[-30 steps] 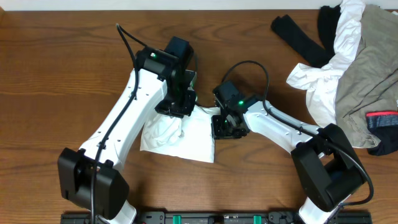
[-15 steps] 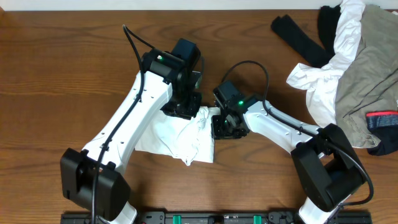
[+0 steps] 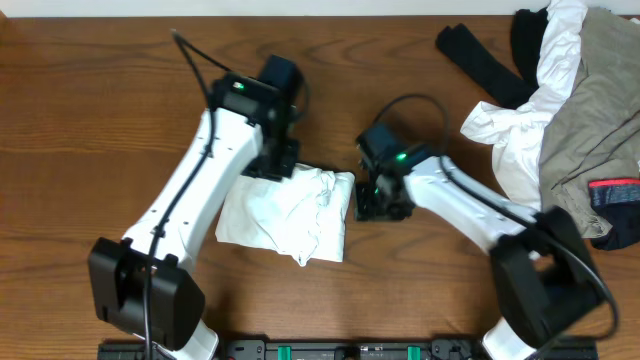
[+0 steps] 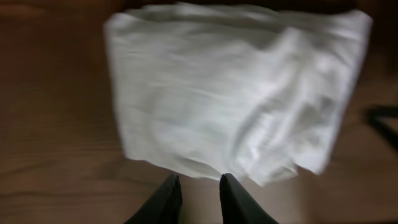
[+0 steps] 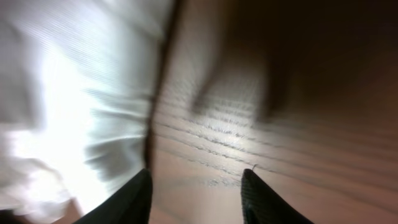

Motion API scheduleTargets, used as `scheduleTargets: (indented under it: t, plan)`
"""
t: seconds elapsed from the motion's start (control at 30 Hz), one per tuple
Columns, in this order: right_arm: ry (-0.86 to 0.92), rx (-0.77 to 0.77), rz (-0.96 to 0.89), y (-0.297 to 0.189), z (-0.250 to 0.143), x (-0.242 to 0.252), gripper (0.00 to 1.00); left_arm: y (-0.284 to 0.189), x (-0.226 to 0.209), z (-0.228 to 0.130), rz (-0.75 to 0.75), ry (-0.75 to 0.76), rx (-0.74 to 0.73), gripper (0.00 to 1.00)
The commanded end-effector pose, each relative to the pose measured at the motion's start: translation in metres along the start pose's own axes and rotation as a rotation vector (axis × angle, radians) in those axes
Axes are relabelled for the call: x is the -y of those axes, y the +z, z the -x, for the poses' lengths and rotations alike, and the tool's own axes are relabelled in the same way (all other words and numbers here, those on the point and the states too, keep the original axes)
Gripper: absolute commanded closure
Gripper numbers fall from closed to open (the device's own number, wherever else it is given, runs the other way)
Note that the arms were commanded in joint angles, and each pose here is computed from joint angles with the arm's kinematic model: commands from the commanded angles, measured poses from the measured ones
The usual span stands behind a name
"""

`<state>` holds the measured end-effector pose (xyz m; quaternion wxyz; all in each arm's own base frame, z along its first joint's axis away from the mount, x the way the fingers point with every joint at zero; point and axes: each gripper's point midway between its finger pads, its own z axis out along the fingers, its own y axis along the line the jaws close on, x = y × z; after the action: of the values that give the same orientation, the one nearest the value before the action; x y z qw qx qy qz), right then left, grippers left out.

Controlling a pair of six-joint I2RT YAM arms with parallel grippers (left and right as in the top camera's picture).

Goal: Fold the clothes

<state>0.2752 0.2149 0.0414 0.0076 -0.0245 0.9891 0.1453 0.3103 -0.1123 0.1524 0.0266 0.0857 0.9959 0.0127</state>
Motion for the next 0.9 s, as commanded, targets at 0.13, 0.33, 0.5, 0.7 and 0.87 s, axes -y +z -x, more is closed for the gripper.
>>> scheduleTargets:
  t: [0.13, 0.33, 0.5, 0.7, 0.87]
  plan:
    - [-0.156, 0.121, 0.247, -0.060, 0.018, -0.060, 0.46, -0.004, -0.049, 0.005, 0.053, -0.132, 0.020, 0.75]
    - [-0.126, 0.010, 0.316, -0.025, 0.006, -0.084, 0.46, -0.004, -0.051, 0.005, 0.053, -0.139, 0.020, 0.76]
    - [-0.137, -0.087, 0.333, 0.009, -0.008, -0.094, 0.46, -0.004, -0.051, 0.005, 0.053, -0.139, 0.019, 0.75]
    - [-0.163, -0.088, 0.336, 0.032, -0.006, -0.100, 0.57, -0.004, -0.051, 0.005, 0.053, -0.139, 0.020, 0.75]
    - [-0.191, -0.065, 0.361, 0.030, -0.001, -0.106, 0.98, -0.004, -0.051, 0.006, 0.053, -0.138, 0.020, 0.75]
